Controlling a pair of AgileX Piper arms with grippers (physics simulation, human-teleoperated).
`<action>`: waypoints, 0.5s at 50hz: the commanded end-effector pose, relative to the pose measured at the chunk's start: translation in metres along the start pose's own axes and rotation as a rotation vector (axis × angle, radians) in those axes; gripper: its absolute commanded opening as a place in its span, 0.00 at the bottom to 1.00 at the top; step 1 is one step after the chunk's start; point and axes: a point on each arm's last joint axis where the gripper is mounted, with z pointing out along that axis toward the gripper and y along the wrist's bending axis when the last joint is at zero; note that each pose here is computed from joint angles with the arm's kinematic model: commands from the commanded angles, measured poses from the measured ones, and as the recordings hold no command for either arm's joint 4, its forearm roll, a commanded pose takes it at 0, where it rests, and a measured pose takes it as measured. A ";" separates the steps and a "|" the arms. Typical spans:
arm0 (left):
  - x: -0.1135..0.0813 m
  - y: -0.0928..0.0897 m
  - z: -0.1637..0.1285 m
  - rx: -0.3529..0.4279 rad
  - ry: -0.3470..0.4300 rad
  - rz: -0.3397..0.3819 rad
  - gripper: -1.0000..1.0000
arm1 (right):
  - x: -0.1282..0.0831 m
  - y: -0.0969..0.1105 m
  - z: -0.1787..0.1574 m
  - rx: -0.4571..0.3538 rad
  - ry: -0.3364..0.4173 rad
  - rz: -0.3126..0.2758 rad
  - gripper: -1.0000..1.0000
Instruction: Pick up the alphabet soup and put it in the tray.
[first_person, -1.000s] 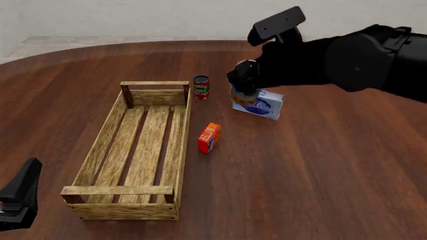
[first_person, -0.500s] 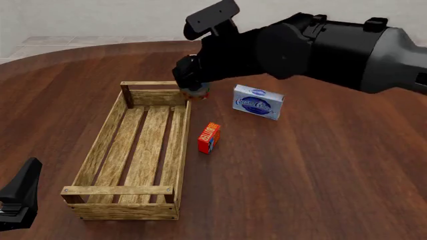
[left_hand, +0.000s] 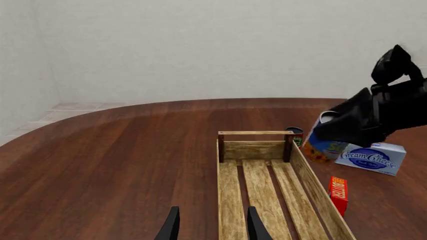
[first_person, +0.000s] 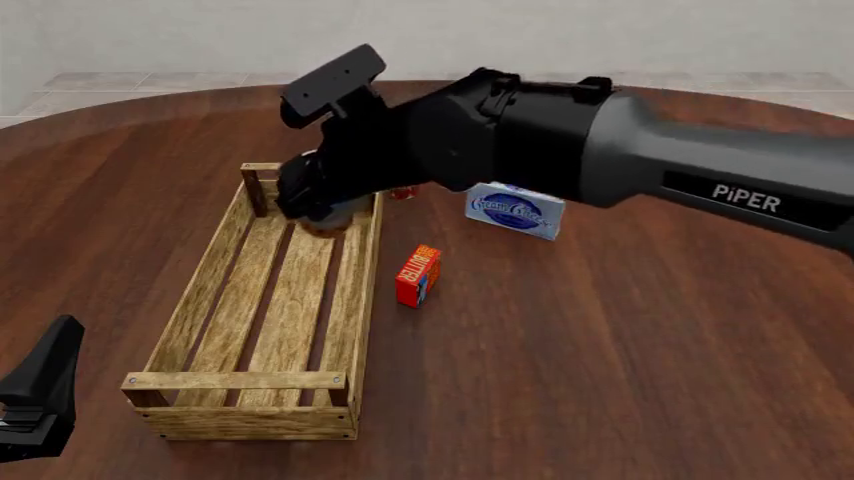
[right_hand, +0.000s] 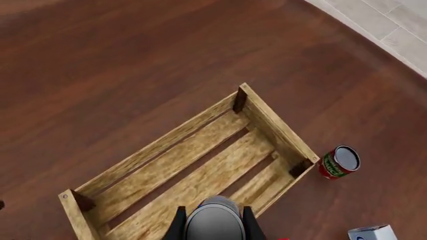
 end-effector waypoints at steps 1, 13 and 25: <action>0.000 0.000 0.000 0.000 0.000 0.000 1.00 | -0.002 0.015 0.019 -0.024 0.005 -0.005 0.00; 0.000 0.000 0.000 0.000 0.000 0.000 1.00 | 0.003 0.027 0.041 -0.046 0.028 -0.002 0.00; 0.000 0.000 0.000 0.000 0.000 0.000 1.00 | 0.011 0.030 0.061 -0.050 0.053 0.007 0.00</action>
